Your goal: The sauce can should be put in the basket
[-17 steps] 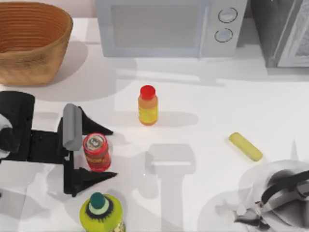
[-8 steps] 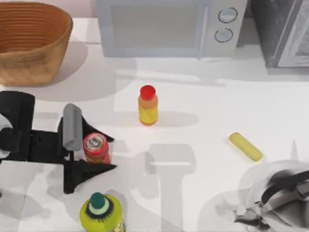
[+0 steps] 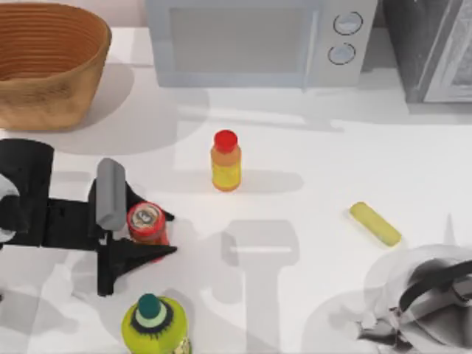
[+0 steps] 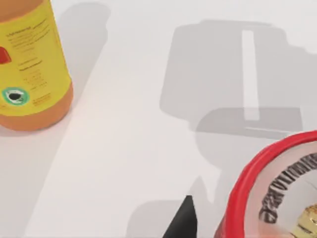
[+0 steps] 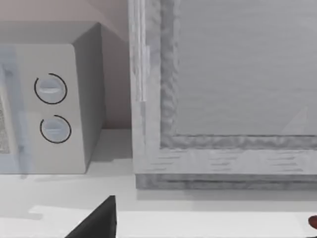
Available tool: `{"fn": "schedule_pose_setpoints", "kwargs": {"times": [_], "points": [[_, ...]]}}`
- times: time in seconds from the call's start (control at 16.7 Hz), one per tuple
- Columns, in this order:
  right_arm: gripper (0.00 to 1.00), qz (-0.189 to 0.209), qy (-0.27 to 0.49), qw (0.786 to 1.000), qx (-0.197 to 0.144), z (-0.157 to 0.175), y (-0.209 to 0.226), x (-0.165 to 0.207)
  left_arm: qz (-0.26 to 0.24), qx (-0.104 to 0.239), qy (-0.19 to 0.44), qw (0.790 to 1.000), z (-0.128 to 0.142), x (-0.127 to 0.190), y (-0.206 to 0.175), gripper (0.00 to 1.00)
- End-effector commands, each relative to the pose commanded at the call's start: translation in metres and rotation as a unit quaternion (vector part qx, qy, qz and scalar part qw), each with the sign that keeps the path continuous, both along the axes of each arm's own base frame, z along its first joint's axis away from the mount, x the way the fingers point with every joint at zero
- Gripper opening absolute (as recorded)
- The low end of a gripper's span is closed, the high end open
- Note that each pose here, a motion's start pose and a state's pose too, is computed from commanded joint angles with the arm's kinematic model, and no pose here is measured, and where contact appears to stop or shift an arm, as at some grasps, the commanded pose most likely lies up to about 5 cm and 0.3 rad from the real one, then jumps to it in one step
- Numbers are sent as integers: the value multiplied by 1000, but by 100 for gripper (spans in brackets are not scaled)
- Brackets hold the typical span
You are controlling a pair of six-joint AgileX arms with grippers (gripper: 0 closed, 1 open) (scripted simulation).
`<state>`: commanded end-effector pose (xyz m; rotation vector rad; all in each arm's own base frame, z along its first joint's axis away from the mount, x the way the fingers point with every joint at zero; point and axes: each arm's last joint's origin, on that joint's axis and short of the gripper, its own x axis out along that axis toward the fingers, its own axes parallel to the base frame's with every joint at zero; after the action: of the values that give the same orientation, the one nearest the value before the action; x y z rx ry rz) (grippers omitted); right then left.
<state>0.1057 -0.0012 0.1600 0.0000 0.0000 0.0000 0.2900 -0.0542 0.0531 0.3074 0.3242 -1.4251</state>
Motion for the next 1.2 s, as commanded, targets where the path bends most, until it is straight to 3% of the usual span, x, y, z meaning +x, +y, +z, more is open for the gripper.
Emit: {"fn": "schedule_pose_setpoints", "kwargs": {"times": [0.48, 0.72, 0.96, 1.2], "points": [[100, 0, 0, 1000, 0, 0, 0, 0, 1, 0, -1, 1000, 0, 0, 1, 0], [100, 0, 0, 1000, 0, 0, 0, 0, -14, 1, -43, 999, 13, 26, -8, 0], [100, 0, 0, 1000, 0, 0, 0, 0, -13, 4, -114, 993, 57, 84, -12, 0], [100, 0, 0, 1000, 0, 0, 0, 0, 33, 5, -156, 987, 132, 141, 12, 0]]}}
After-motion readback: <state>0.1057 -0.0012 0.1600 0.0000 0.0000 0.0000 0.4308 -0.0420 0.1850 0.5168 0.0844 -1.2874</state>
